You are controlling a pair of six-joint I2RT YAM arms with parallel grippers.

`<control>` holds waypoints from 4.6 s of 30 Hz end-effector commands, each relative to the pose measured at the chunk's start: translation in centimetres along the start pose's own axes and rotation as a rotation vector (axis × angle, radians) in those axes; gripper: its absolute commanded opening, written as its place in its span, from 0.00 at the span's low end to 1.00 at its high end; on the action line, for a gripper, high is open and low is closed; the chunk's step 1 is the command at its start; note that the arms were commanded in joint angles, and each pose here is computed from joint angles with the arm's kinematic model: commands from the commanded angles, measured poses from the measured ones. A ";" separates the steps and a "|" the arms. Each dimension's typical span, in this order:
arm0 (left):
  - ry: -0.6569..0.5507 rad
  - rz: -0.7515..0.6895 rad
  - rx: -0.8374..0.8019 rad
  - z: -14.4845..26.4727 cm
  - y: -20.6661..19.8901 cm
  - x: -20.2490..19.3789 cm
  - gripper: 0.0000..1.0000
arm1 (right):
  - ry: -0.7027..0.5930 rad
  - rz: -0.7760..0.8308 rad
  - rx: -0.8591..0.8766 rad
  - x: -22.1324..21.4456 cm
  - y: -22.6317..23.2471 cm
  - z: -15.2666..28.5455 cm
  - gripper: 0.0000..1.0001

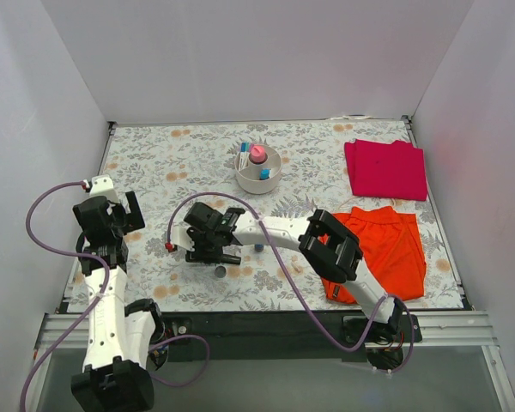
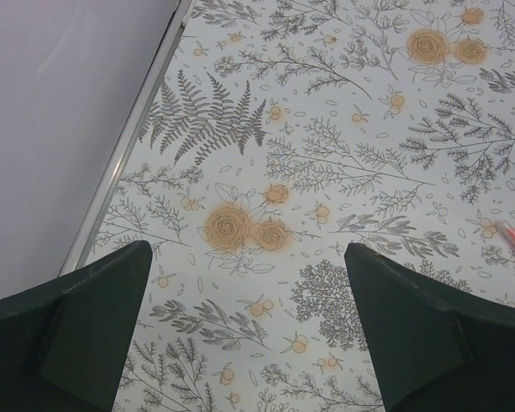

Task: Sort the stationery into containers
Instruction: Pick up the pen from the center of the board, then place the pen in the storage box.

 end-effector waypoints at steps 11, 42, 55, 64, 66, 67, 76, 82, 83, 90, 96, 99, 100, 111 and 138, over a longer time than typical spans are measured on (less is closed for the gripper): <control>-0.032 -0.028 -0.014 0.6 -0.1 -0.2 0.98 | 0.109 -0.022 -0.018 -2.4 1.8 -0.3 0.55; -0.024 -0.053 -0.065 0.0 -0.5 0.5 0.98 | 0.061 -0.059 0.037 -1.7 1.4 2.3 0.10; -0.045 -0.104 -0.404 -1.1 -4.1 4.3 0.95 | -0.332 -0.108 -0.325 2.5 -8.2 21.6 0.01; 0.040 -0.047 -0.579 -3.2 -6.5 5.4 0.92 | -0.600 -0.276 -0.375 -3.3 -17.5 27.8 0.01; 0.056 -0.058 -0.575 -4.0 -6.6 5.6 0.92 | -0.655 -0.334 -0.373 -5.1 -18.2 27.6 0.01; 0.064 -0.061 -0.562 -4.4 -6.5 5.6 0.92 | -0.750 -0.254 -0.437 -4.1 -18.6 29.1 0.01; 0.165 -0.118 -0.494 -7.5 -6.4 5.7 0.91 | -0.967 -0.178 -0.647 -6.6 -14.4 25.6 0.01; 0.205 -0.145 -0.484 -8.9 -6.4 5.8 0.91 | -1.063 -0.087 -0.785 -6.0 -13.1 25.2 0.01; 0.209 -0.146 -0.485 -9.0 -6.5 5.8 0.91 | -1.071 -0.084 -0.790 -5.8 -13.0 25.0 0.01; 0.233 -0.160 -0.479 -9.3 -6.4 5.2 0.91 | -1.116 -0.012 -0.927 -6.3 -13.3 22.6 0.01; 0.245 -0.166 -0.483 -9.0 -6.4 4.8 0.91 | -1.124 -0.030 -0.987 -6.7 -15.2 21.3 0.01; 0.246 -0.162 -0.483 -8.9 -6.3 4.8 0.91 | -1.132 -0.055 -0.978 -6.7 -16.0 20.5 0.01; 0.247 -0.164 -0.485 -8.9 -6.4 4.7 0.91 | -1.135 -0.060 -0.974 -6.7 -16.2 20.4 0.01; 0.252 -0.167 -0.485 -8.3 -6.1 3.9 0.90 | -1.093 -0.139 -0.928 -8.0 -17.3 17.0 0.01; 0.246 -0.167 -0.500 -7.5 -6.0 2.8 0.90 | -1.010 -0.146 -0.926 -9.4 -17.0 15.4 0.65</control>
Point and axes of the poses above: each gripper's point midway between its finger pads, its own z axis back along the fingers, its own y axis along the line the jaws close on, x = y × z, the point moved 10 cm from there along z, back along the fingers, and after that the axes turned 4 degrees about z, right-handed, at the moved point
